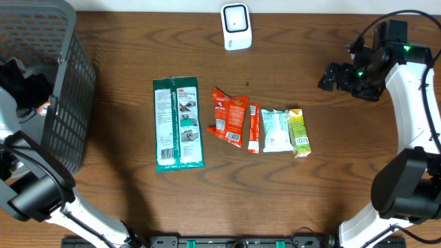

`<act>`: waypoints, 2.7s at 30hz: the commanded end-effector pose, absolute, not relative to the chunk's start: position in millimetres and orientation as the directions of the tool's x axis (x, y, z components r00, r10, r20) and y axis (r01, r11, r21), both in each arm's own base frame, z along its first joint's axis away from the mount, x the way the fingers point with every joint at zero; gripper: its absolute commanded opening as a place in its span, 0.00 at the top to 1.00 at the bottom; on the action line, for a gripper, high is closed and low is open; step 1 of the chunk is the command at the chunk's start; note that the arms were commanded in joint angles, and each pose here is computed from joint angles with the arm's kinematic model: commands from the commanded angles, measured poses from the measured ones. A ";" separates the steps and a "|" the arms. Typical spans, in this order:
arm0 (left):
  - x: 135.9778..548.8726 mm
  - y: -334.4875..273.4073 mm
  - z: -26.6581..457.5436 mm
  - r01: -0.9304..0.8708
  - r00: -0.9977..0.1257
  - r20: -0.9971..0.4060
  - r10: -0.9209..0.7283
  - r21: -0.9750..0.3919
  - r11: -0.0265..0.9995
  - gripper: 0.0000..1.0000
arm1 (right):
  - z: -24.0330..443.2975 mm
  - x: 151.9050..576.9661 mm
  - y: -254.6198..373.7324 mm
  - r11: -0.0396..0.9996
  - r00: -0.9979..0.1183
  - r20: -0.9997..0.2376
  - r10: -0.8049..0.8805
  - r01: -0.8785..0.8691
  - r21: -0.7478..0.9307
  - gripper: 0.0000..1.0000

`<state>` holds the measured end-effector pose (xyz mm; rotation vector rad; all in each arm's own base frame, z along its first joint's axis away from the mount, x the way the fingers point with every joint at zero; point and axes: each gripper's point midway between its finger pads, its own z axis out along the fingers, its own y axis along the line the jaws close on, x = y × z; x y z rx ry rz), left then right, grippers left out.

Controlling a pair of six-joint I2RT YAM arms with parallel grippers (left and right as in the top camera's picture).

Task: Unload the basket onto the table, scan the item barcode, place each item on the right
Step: 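Reach the left gripper into the basket toward the orange Enjoy box, then grasp the orange Enjoy box with the left gripper and lift it out, then carry the Enjoy box right and lower it onto the gloves pack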

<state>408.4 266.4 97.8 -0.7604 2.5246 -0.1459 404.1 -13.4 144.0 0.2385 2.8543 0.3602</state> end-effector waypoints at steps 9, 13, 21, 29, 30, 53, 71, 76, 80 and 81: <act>405.6 276.0 34.7 -0.478 -0.761 -0.356 -0.542 -0.258 0.840 0.22 | 147.8 404.8 -15.9 0.958 -0.952 -0.242 0.188 0.123 0.259 0.01; 407.3 271.5 26.9 -0.471 -0.764 -0.340 -0.549 -0.286 0.834 0.27 | 147.8 404.8 -15.9 0.958 -0.952 -0.242 0.188 0.123 0.259 0.01; 413.6 267.2 46.9 -0.458 -0.743 -0.369 -0.559 -0.328 0.826 0.51 | 147.8 404.8 -15.9 0.958 -0.952 -0.242 0.188 0.123 0.259 0.01; 415.4 270.3 75.1 -0.448 -0.724 -0.424 -0.543 -0.310 0.839 0.61 | 147.8 404.8 -15.9 0.958 -0.952 -0.242 0.188 0.123 0.259 0.01; 414.7 271.8 78.8 -0.454 -0.720 -0.430 -0.544 -0.301 0.839 0.64 | 147.8 404.8 -15.9 0.958 -0.952 -0.242 0.188 0.123 0.259 0.01; 351.0 243.6 301.7 -0.769 -0.431 -0.771 -0.468 0.044 0.637 0.67 | 147.8 404.8 -15.9 0.958 -0.952 -0.242 0.188 0.123 0.259 0.01; 346.9 0.7 243.8 -0.364 -0.780 -0.575 -0.246 0.098 0.926 0.67 | 147.8 404.9 -15.8 0.958 -0.952 -0.242 0.188 0.123 0.259 0.01; 345.7 -36.3 168.2 -0.278 -0.888 -0.425 -0.176 0.189 0.942 0.67 | 147.8 404.8 -15.8 0.958 -0.952 -0.242 0.188 0.123 0.259 0.01; 348.7 -54.7 119.3 -0.235 -0.921 -0.374 -0.109 0.309 0.922 0.67 | 147.8 404.8 -15.9 0.958 -0.952 -0.242 0.188 0.123 0.259 0.01; 349.6 -56.9 112.5 -0.232 -0.924 -0.371 -0.096 0.341 0.911 0.67 | 147.8 404.9 -16.0 0.958 -0.952 -0.242 0.188 0.123 0.259 0.01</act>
